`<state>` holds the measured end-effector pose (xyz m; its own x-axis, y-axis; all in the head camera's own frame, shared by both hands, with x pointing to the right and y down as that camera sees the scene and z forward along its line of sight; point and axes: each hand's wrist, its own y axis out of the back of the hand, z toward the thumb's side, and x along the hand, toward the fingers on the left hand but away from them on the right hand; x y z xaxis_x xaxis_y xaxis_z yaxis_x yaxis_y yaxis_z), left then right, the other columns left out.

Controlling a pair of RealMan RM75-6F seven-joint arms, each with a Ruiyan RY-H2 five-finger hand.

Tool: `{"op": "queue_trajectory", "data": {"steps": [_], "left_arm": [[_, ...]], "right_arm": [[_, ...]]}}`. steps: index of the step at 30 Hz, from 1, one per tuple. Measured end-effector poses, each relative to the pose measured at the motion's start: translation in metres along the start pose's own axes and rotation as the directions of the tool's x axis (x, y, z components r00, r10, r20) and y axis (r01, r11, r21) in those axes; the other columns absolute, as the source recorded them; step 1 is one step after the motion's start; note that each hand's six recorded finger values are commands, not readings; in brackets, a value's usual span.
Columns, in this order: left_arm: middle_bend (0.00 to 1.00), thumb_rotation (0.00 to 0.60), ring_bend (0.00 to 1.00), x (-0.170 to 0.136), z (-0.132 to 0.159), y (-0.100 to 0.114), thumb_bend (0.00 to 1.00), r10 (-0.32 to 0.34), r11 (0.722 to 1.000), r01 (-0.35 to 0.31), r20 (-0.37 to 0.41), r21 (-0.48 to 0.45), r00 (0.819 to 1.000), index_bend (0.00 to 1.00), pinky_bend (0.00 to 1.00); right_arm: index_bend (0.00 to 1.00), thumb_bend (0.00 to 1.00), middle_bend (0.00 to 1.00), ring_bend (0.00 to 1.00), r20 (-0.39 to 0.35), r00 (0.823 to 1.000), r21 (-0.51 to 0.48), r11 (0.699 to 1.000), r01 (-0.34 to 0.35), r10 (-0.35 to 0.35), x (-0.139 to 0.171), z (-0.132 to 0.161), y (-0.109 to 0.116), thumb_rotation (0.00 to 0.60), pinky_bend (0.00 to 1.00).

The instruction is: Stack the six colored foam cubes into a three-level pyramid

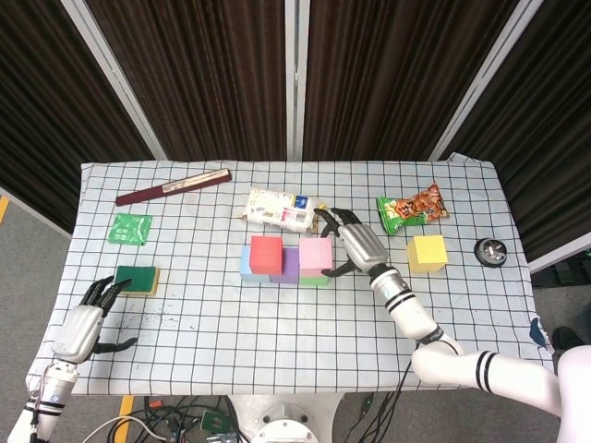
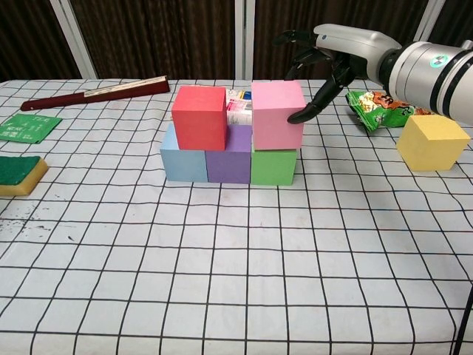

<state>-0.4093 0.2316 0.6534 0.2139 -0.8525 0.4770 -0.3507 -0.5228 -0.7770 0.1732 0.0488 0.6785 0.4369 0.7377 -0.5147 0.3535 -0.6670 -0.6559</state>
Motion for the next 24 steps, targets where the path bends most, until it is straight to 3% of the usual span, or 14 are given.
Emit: {"op": "queue_trajectory", "data": {"steps": [24], "left_arm": [[0.14,0.600,0.02,0.001,-0.001,0.000,0.00,0.002,1.000,-0.002,-0.004,-0.004,1.000,0.10,0.07]], "right_arm": [[0.00,0.11,0.45,0.02,0.025,0.999,-0.049,0.998,0.036,-0.035,-0.004,0.011,-0.014,0.600,0.00]]}}
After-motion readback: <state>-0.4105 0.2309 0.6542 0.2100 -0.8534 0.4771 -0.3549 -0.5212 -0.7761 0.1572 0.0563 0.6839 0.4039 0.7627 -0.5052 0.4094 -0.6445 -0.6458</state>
